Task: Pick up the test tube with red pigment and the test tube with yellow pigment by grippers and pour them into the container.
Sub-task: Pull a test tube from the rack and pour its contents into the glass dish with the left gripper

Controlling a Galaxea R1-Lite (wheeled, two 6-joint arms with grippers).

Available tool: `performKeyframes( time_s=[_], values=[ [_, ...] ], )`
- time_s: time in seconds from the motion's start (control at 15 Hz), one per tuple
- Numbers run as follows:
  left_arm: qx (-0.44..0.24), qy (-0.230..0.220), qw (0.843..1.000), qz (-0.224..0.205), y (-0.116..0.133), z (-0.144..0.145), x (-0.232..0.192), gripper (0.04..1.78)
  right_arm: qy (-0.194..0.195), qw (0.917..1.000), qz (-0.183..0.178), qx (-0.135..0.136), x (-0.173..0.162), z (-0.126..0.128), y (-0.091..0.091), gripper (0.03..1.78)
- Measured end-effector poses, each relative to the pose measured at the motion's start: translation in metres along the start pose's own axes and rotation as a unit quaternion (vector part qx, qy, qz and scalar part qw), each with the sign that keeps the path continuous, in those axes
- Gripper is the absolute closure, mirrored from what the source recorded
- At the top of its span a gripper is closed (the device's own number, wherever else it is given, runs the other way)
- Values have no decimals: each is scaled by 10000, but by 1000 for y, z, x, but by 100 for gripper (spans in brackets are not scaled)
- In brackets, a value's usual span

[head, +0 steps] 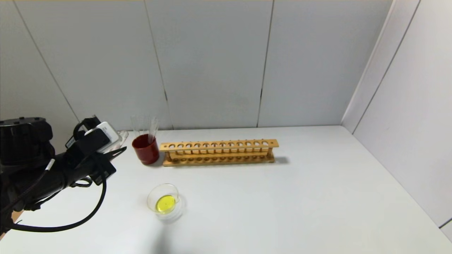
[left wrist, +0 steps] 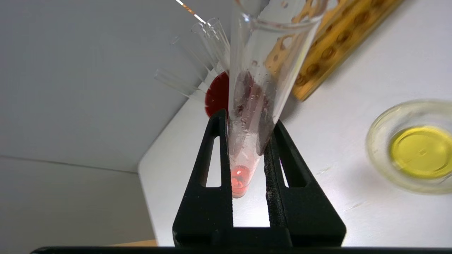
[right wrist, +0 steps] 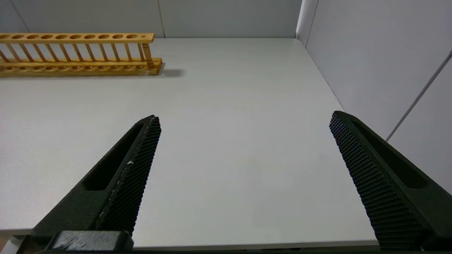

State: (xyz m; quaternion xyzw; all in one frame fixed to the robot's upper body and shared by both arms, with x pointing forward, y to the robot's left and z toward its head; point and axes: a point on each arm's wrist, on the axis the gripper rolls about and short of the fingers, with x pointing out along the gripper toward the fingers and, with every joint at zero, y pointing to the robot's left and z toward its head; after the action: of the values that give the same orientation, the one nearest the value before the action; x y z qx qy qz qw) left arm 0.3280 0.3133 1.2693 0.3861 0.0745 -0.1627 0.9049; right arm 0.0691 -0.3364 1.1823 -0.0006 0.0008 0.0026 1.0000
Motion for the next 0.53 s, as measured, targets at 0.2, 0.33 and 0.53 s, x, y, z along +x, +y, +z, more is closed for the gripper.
performKeyframes(
  time_s=[0.2,0.33,0.53],
  values=[
    [611,56,9979,-193,-2,-8,6,151,0,10000,-2,0,0,0,0,6],
    [725,150,9968,-297,-3,-10,9,151,0,10000,2,0,0,0,0,6],
    [1094,238,9929,-394,-8,-16,10,151,0,10000,2,2,0,0,0,6]
  ],
)
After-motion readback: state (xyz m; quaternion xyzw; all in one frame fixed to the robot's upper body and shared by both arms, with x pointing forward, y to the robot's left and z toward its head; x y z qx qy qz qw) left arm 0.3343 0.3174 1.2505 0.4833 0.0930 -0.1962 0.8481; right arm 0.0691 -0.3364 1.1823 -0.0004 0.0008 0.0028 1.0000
